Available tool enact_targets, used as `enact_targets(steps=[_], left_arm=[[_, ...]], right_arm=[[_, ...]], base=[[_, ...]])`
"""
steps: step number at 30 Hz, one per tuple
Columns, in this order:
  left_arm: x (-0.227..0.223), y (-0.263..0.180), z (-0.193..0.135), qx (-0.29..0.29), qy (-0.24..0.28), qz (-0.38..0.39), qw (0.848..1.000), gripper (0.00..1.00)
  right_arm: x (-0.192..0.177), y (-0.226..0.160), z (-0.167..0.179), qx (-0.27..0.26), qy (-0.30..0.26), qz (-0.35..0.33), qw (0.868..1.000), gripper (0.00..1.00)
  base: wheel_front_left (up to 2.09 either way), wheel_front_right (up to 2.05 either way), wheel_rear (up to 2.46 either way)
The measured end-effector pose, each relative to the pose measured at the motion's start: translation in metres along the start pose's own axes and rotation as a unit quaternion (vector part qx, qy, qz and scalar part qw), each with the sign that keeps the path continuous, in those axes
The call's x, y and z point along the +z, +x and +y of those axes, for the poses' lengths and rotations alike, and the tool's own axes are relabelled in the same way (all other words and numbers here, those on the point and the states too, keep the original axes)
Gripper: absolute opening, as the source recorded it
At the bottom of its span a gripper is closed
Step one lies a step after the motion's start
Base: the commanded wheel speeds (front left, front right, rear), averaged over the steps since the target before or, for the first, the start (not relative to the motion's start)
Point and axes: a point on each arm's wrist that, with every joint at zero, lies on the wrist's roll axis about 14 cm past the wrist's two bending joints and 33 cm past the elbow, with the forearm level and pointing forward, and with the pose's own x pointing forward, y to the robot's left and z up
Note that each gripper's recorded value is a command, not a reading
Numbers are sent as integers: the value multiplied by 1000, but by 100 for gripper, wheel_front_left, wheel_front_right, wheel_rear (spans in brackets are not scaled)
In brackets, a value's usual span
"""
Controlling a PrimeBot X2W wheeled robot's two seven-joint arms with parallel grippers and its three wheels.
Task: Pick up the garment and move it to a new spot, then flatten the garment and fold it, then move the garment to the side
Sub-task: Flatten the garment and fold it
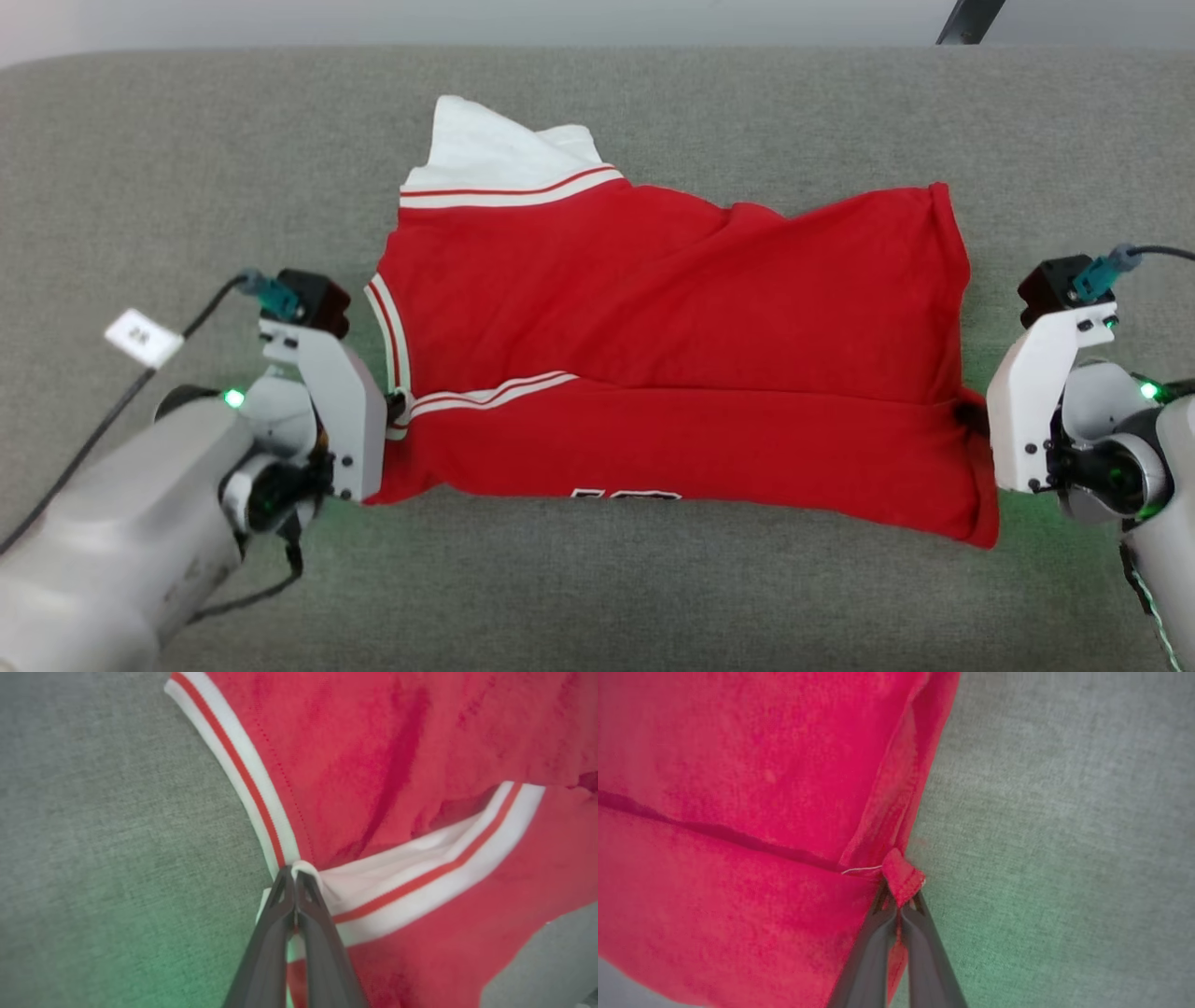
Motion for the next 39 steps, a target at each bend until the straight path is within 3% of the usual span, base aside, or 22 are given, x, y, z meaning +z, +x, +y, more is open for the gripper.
enact_targets(steps=[1,2,3,4,5,14,20,27,28,29,30,39], left_arm=[[-1,2,0,-2,-8,10,1000,5],[-1,3,2,-2,-11,19,1000,16],[-2,4,2,-2,-20,28,999,40],[-3,5,2,-4,-25,40,999,79],[-2,5,4,-3,-25,47,999,100],[2,-6,14,15,-43,118,992,100],[22,-25,43,80,-33,107,990,100],[43,-49,42,93,-19,73,993,100],[40,-51,39,91,-20,75,993,100],[35,-52,35,86,-21,78,993,100],[32,-53,33,85,-20,80,993,100],[13,-73,11,65,-23,72,995,100]], right_arm=[[2,2,0,-1,-1,0,1000,0],[3,4,-1,-2,-1,1,1000,0],[5,6,0,-1,-1,1,1000,0],[6,7,0,0,-1,0,1000,0],[7,9,0,0,0,0,1000,0],[12,13,1,3,3,-3,1000,0],[15,13,1,3,5,-6,1000,0],[16,15,-1,-2,12,-4,1000,0],[15,15,-1,-5,11,-1,1000,16],[15,16,-1,-6,12,0,1000,49],[14,16,-2,-9,15,-1,1000,100],[24,5,-5,-30,6,-21,999,100]], base=[[0,0,0],[0,0,0],[0,0,0],[0,0,0],[0,0,0],[0,0,0],[0,0,0],[0,0,0],[0,0,0],[0,0,0],[0,0,0],[0,0,0]])
